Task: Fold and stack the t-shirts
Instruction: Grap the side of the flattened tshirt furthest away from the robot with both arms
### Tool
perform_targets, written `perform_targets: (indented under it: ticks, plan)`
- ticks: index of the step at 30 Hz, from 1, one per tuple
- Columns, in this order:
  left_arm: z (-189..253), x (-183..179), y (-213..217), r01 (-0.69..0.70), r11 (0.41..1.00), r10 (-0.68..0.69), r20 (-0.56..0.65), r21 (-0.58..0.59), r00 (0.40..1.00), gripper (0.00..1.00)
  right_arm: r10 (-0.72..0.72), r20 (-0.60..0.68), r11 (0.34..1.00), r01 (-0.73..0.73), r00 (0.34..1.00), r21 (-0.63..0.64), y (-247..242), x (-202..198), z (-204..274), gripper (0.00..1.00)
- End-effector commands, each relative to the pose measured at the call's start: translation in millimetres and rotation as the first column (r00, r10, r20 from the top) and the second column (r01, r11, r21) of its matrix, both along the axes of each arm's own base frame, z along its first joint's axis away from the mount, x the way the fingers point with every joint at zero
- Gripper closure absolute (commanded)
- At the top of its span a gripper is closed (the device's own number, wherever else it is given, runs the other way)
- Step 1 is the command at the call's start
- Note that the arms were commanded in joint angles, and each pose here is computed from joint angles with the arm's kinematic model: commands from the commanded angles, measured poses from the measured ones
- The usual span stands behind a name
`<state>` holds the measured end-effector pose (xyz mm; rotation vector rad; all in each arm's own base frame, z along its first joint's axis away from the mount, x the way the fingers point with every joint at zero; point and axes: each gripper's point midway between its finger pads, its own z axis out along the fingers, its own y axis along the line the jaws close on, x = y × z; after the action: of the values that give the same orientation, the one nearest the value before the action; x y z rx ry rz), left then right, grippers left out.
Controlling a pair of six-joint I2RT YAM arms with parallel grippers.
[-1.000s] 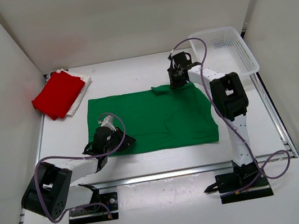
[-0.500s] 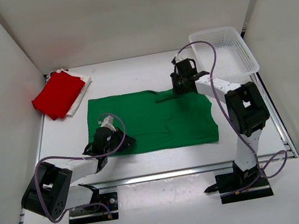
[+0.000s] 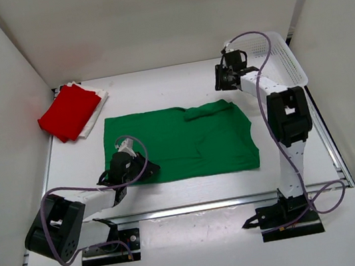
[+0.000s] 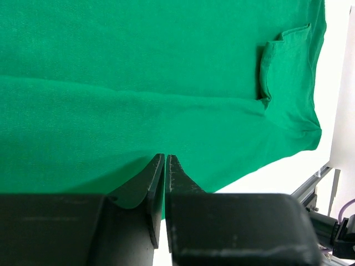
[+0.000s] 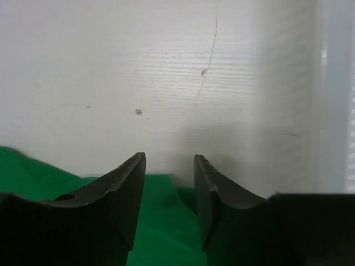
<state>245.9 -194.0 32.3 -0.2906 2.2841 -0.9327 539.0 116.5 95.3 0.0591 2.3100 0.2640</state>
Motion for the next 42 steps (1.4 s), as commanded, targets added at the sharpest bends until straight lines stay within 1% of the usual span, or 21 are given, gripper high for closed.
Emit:
perform_targets:
  ticks: [1, 4, 7, 9, 10, 11, 12, 13, 15, 16, 20, 22, 23, 24, 25, 27, 29, 31, 34, 36, 42]
  plan:
    - [8.6, 4.8, -1.3, 0.000, 1.000, 0.001, 0.033, -0.021, 0.999, 0.83, 0.023, -0.085, 0.998, -0.028, 0.996, -0.056, 4.2, -3.5, -22.0, 0.61]
    - [8.6, 5.4, -0.2, -0.002, 1.000, 0.003, 0.036, -0.022, 0.999, 0.83, 0.036, -0.139, 0.996, -0.047, 0.990, -0.072, 11.1, -9.5, -36.3, 0.60]
    - [9.6, 7.1, -2.1, -0.001, 1.000, 0.002, 0.039, -0.023, 0.999, 0.83, 0.055, -0.148, 0.998, -0.059, 0.987, -0.023, 15.5, -14.7, -37.3, 0.64]
    - [9.8, 7.6, -2.5, 0.005, 1.000, -0.004, 0.040, -0.023, 0.999, 0.83, 0.068, -0.143, 0.998, -0.067, 0.987, 0.010, 19.3, -18.2, -28.4, 0.71]
    - [8.1, 6.7, -2.0, 0.004, 1.000, -0.004, 0.037, -0.019, 0.999, 0.83, 0.071, -0.147, 0.997, -0.071, 0.987, 0.007, 18.7, -20.2, -28.3, 0.80]
    - [7.4, 6.0, -1.0, -0.001, 1.000, 0.002, 0.035, -0.018, 0.999, 0.83, 0.088, -0.141, 0.996, -0.086, 0.986, 0.021, 20.9, -22.9, -25.2, 0.85]
    - [9.6, 6.4, -2.4, 0.004, 1.000, -0.003, 0.035, -0.027, 0.999, 0.83, 0.098, -0.103, 0.995, -0.095, 0.990, 0.032, 25.3, -23.4, -11.5, 0.88]
    - [10.3, 7.4, -1.9, -0.005, 1.000, 0.006, 0.039, -0.027, 0.999, 0.83, 0.093, -0.114, 0.996, -0.090, 0.989, 0.028, 22.1, -31.2, -18.3, 0.92]
    - [12.2, 7.9, -3.1, 0.000, 1.000, 0.001, 0.047, -0.029, 0.999, 0.83, 0.102, -0.014, 0.994, -0.102, 0.995, 0.029, 26.4, -38.1, 7.3, 0.92]
    - [9.9, 6.8, -3.2, 0.001, 1.000, 0.000, 0.038, -0.029, 0.999, 0.83, 0.116, -0.034, 0.993, -0.115, 0.993, 0.036, 28.2, -53.9, -3.0, 0.92]
    - [12.3, 5.3, -7.4, 0.015, 0.999, -0.014, 0.041, -0.036, 0.999, 0.83, 0.132, 0.038, 0.991, -0.133, 0.991, 0.019, 30.3, -108.2, -3.0, 0.96]
    - [10.6, 4.4, -6.0, 0.014, 0.999, -0.013, 0.039, -0.029, 0.999, 0.83, 0.138, 0.078, 0.990, -0.140, 0.987, 0.021, 33.3, -134.9, -8.5, 0.93]
    - [11.8, 4.6, -6.8, 0.015, 0.999, -0.014, 0.038, -0.033, 0.999, 0.83, 0.140, 0.112, 0.989, -0.144, 0.984, 0.031, 37.2, -147.1, -5.8, 0.86]
    - [9.7, 2.7, -5.8, 0.015, 0.999, -0.014, 0.034, -0.030, 0.999, 0.84, 0.142, 0.113, 0.989, -0.147, 0.983, 0.034, 37.2, -160.1, -12.7, 0.79]
    - [9.3, 2.1, -5.5, 0.017, 0.999, -0.016, 0.032, -0.029, 0.999, 0.84, 0.133, 0.115, 0.988, -0.141, 0.984, 0.056, 41.4, -166.1, -12.4, 0.76]
    - [11.1, 2.3, -4.6, 0.012, 0.999, -0.011, 0.036, -0.032, 0.999, 0.84, 0.111, 0.081, 0.988, -0.119, 0.991, 0.102, 40.3, -180.0, -17.4, 0.64]
    - [13.5, 1.9, -4.0, 0.013, 0.999, -0.012, 0.042, -0.033, 0.999, 0.83, 0.073, 0.064, 0.992, -0.079, 0.995, 0.097, 30.3, -183.3, -17.8, 0.60]
    - [17.1, 5.3, 0.0, -0.007, 0.999, 0.009, 0.054, -0.031, 0.998, 0.84, 0.054, 0.076, 0.993, -0.062, 0.996, 0.096, 25.0, -187.4, -11.3, 0.61]
    - [20.5, 7.9, 1.0, -0.018, 0.999, 0.020, 0.067, -0.030, 0.998, 0.83, 0.054, 0.115, 0.988, -0.070, 0.992, 0.140, 28.0, -183.6, 0.0, 0.71]
    - [21.0, 9.0, 1.3, -0.016, 1.000, 0.017, 0.072, -0.026, 0.997, 0.83, 0.067, 0.093, 0.985, -0.080, 0.993, 0.152, 27.5, -178.2, -1.9, 0.73]
    - [19.0, 7.0, -1.1, -0.013, 0.999, 0.015, 0.058, -0.031, 0.998, 0.83, 0.017, 0.043, 0.991, -0.022, 0.999, 0.135, 17.8, -141.6, -10.5, 0.67]
